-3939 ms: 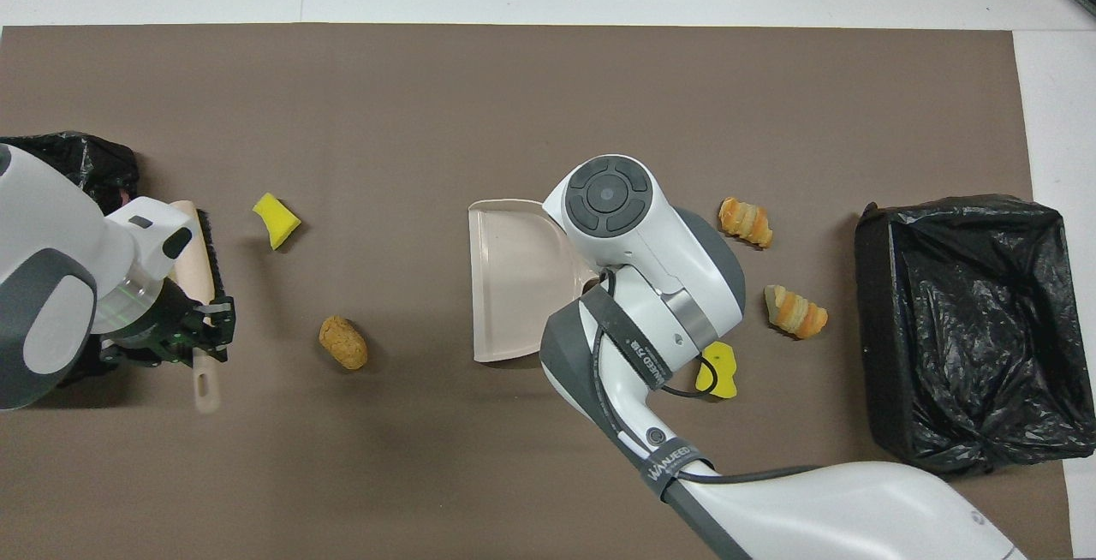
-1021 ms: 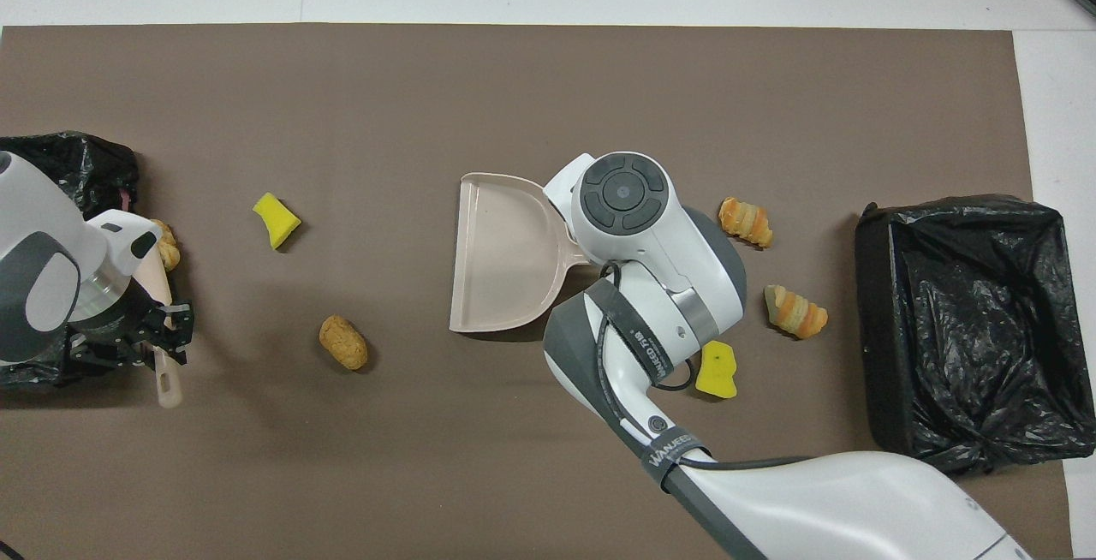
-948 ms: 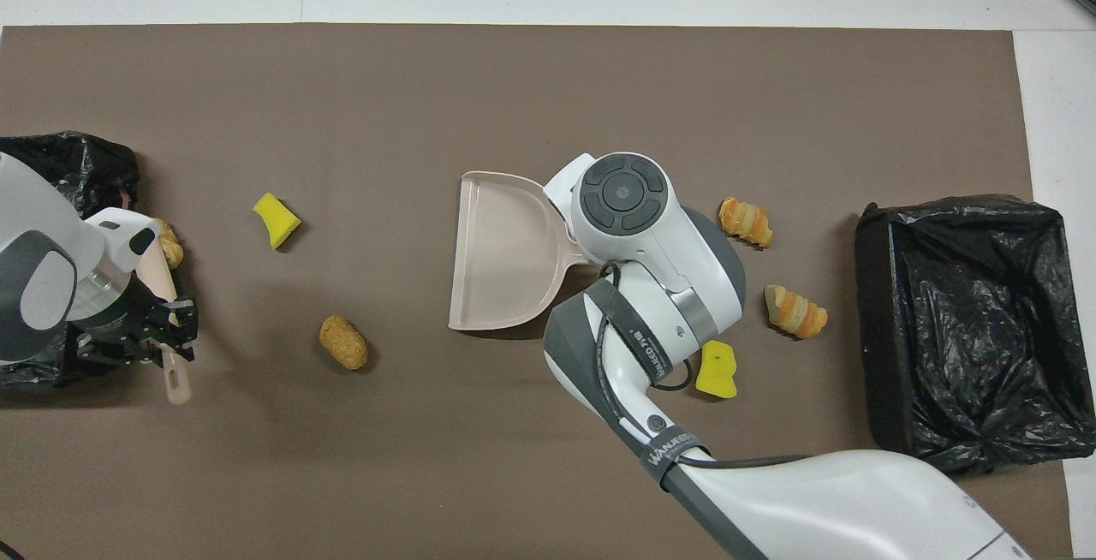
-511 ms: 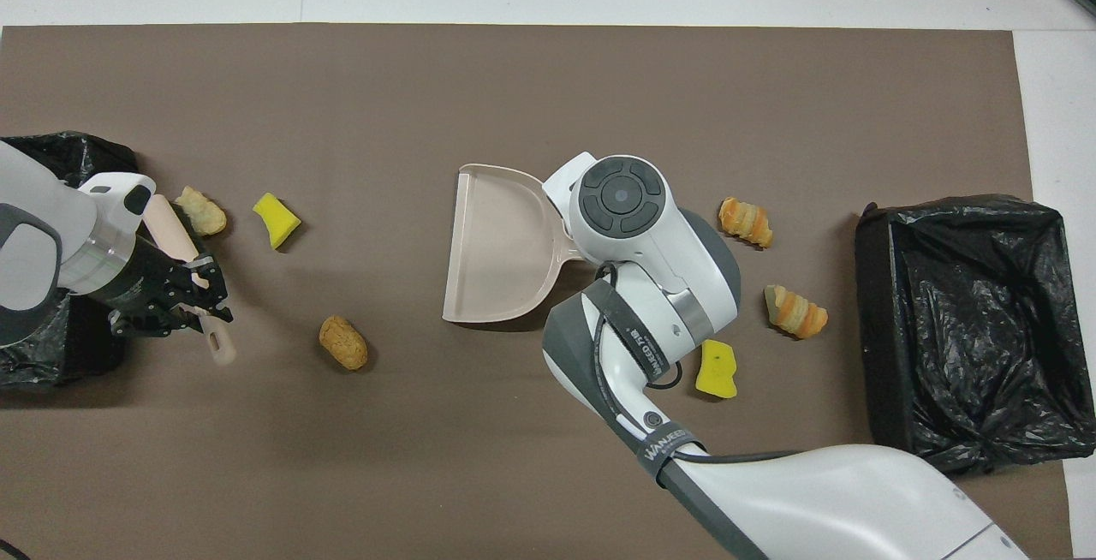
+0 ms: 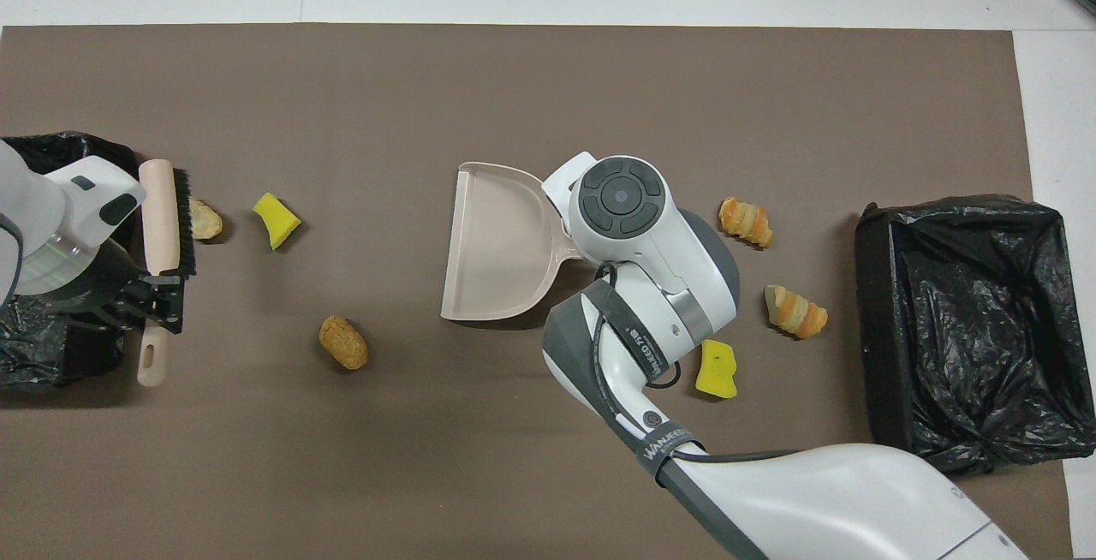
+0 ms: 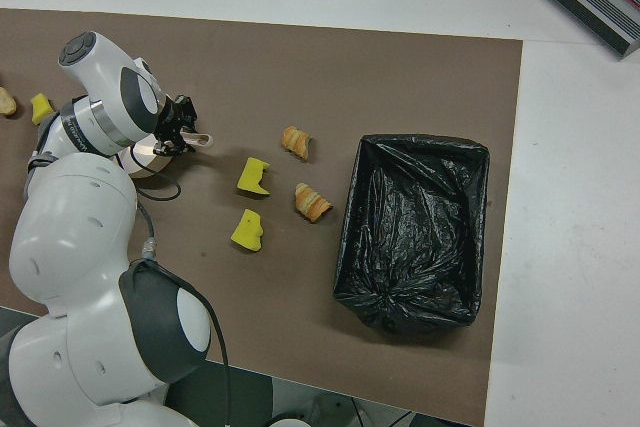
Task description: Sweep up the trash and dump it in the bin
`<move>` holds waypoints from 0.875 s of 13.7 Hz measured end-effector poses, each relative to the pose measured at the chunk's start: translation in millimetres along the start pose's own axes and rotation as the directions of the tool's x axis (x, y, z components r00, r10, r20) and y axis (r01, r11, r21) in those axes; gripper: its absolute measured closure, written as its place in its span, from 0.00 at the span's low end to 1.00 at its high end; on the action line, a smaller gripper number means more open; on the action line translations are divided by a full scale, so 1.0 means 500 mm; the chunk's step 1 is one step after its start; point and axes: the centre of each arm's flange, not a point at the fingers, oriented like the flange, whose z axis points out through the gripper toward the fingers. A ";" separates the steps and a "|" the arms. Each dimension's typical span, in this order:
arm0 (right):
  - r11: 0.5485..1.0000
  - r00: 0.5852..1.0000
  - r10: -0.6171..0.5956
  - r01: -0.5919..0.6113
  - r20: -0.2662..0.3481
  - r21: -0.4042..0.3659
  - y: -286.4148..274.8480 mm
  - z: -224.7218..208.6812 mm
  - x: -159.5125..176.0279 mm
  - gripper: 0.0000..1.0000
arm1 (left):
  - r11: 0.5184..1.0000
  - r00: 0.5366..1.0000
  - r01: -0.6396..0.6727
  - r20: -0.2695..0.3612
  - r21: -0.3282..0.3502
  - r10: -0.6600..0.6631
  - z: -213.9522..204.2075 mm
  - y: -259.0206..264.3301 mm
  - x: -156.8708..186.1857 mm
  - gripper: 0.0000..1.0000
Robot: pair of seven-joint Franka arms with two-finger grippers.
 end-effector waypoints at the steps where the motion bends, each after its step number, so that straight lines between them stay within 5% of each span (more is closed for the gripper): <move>1: 1.000 1.000 0.000 0.000 0.000 0.000 0.000 0.000 0.000 0.68 | 0.996 0.997 -0.073 0.015 0.054 0.073 0.011 -0.021 0.007 0.74; 5: 1.000 1.000 0.000 0.000 -0.001 -0.001 0.000 0.000 0.001 0.68 | 0.970 0.986 -0.151 0.100 0.188 0.134 0.084 -0.061 0.059 0.74; 12: 1.000 1.000 0.001 -0.001 -0.002 -0.001 0.000 -0.001 0.001 0.68 | 0.968 0.996 0.084 0.019 0.236 -0.091 0.130 -0.086 0.112 0.74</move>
